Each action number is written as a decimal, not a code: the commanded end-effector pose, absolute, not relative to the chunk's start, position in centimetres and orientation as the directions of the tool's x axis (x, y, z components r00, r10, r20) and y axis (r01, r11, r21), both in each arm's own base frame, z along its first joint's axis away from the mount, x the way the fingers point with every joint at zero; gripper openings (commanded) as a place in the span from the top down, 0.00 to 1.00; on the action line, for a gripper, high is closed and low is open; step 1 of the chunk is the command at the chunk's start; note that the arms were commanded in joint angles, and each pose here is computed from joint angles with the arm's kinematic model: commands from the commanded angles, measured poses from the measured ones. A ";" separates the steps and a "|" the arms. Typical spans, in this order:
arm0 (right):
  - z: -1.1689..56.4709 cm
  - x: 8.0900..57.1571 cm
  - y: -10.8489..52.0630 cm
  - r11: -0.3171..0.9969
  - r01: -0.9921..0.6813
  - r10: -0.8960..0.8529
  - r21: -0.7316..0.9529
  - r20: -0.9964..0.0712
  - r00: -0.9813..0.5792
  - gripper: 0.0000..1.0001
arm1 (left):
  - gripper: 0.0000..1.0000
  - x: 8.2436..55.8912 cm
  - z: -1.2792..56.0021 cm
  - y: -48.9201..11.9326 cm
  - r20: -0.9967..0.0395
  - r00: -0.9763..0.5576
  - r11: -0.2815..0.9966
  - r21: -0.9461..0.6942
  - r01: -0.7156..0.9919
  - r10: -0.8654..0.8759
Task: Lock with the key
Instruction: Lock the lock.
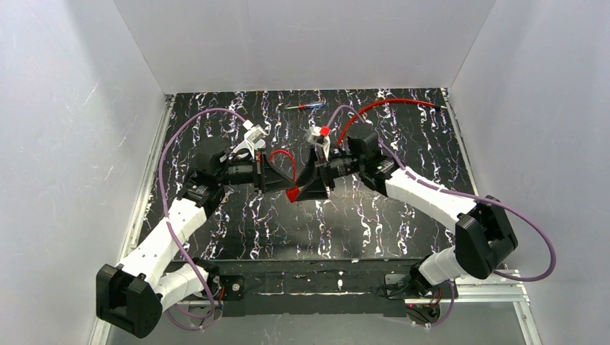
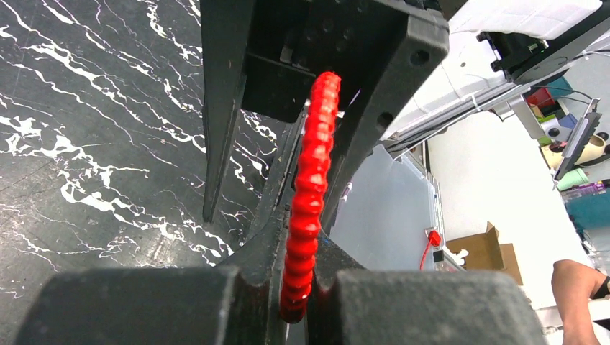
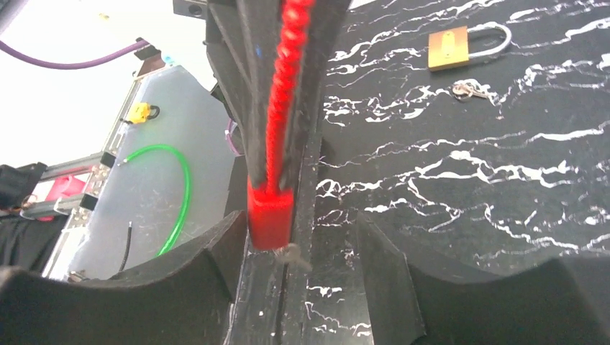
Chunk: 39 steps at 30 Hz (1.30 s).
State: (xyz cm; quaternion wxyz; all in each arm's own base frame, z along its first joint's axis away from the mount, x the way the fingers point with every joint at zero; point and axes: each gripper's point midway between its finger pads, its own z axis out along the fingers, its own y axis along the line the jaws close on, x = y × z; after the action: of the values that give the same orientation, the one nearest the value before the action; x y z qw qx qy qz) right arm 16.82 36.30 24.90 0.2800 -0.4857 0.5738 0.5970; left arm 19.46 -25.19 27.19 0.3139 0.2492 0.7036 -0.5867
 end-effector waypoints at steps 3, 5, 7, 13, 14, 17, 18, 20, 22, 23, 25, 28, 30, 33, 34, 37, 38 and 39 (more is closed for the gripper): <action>26.9 16.4 35.2 -0.213 -0.888 -0.158 0.408 -0.911 -0.381 0.32 | 1.00 19.9 28.9 -25.2 -0.753 -0.657 0.175 -0.652 0.738 -0.040; 27.1 16.3 35.2 -0.213 -0.879 -0.147 0.426 -0.904 -0.402 0.32 | 1.00 20.1 28.8 -25.2 -0.752 -0.657 0.177 -0.653 0.736 -0.042; 27.4 16.3 35.4 -0.217 -0.873 -0.129 0.436 -0.900 -0.417 0.32 | 1.00 20.1 28.8 -25.2 -0.752 -0.657 0.177 -0.653 0.736 -0.042; 27.9 16.2 35.9 -0.245 -0.853 -0.092 0.461 -0.887 -0.452 0.31 | 1.00 20.2 28.8 -25.2 -0.753 -0.657 0.178 -0.653 0.736 -0.045; 27.9 16.1 36.1 -0.249 -0.852 -0.094 0.460 -0.887 -0.452 0.32 | 1.00 20.2 28.8 -25.2 -0.754 -0.655 0.178 -0.652 0.737 -0.046; 27.6 15.6 36.5 -0.261 -0.849 -0.104 0.459 -0.888 -0.448 0.34 | 1.00 20.2 28.8 -25.2 -0.752 -0.657 0.178 -0.653 0.736 -0.046; 27.5 15.6 36.7 -0.263 -0.849 -0.107 0.459 -0.888 -0.447 0.35 | 1.00 20.3 28.8 -25.2 -0.752 -0.657 0.179 -0.654 0.735 -0.048; 27.4 15.5 36.9 -0.269 -0.846 -0.112 0.460 -0.888 -0.447 0.39 | 1.00 20.4 28.9 -25.3 -0.753 -0.657 0.177 -0.653 0.736 -0.049; 27.2 15.5 37.0 -0.271 -0.844 -0.116 0.462 -0.886 -0.448 0.44 | 1.00 20.3 29.0 -25.3 -0.754 -0.655 0.174 -0.653 0.738 -0.049; 27.2 15.5 37.0 -0.271 -0.844 -0.116 0.462 -0.886 -0.448 0.45 | 1.00 20.3 29.0 -25.3 -0.754 -0.655 0.173 -0.652 0.738 -0.049; 27.0 15.4 37.0 -0.272 -0.844 -0.118 0.463 -0.886 -0.448 0.48 | 1.00 20.3 29.0 -25.3 -0.754 -0.655 0.173 -0.652 0.738 -0.049; 27.0 15.3 36.9 -0.273 -0.844 -0.119 0.461 -0.887 -0.446 0.59 | 1.00 20.3 28.9 -25.3 -0.754 -0.655 0.173 -0.652 0.738 -0.048; 27.1 15.3 36.8 -0.275 -0.845 -0.118 0.459 -0.888 -0.444 0.74 | 1.00 20.3 28.9 -25.3 -0.754 -0.655 0.174 -0.652 0.738 -0.048; 26.8 15.7 36.6 -0.248 -0.864 -0.121 0.439 -0.899 -0.422 0.99 | 0.50 20.2 29.4 -24.9 -0.755 -0.654 0.161 -0.652 0.741 -0.051; 26.7 15.9 36.4 -0.234 -0.868 -0.121 0.438 -0.899 -0.421 0.99 | 0.48 20.1 29.6 -24.7 -0.757 -0.651 0.158 -0.650 0.743 -0.052; 26.4 16.3 36.2 -0.216 -0.870 -0.116 0.444 -0.896 -0.428 0.99 | 0.48 20.1 30.1 -24.3 -0.760 -0.647 0.157 -0.647 0.747 -0.053; 26.5 16.2 36.2 -0.217 -0.871 -0.113 0.442 -0.897 -0.427 0.99 | 0.49 20.0 30.2 -24.1 -0.762 -0.646 0.158 -0.645 0.748 -0.053; 26.5 16.2 36.2 -0.218 -0.871 -0.111 0.440 -0.898 -0.426 0.99 | 0.50 20.1 30.2 -24.0 -0.763 -0.645 0.162 -0.643 0.748 -0.052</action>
State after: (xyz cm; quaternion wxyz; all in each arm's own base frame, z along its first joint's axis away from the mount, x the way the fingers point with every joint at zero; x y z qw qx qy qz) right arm 16.08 36.63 24.79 0.2588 -0.4325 0.5752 0.6443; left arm 20.65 -24.55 27.82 0.3168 0.2291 0.7041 -0.5927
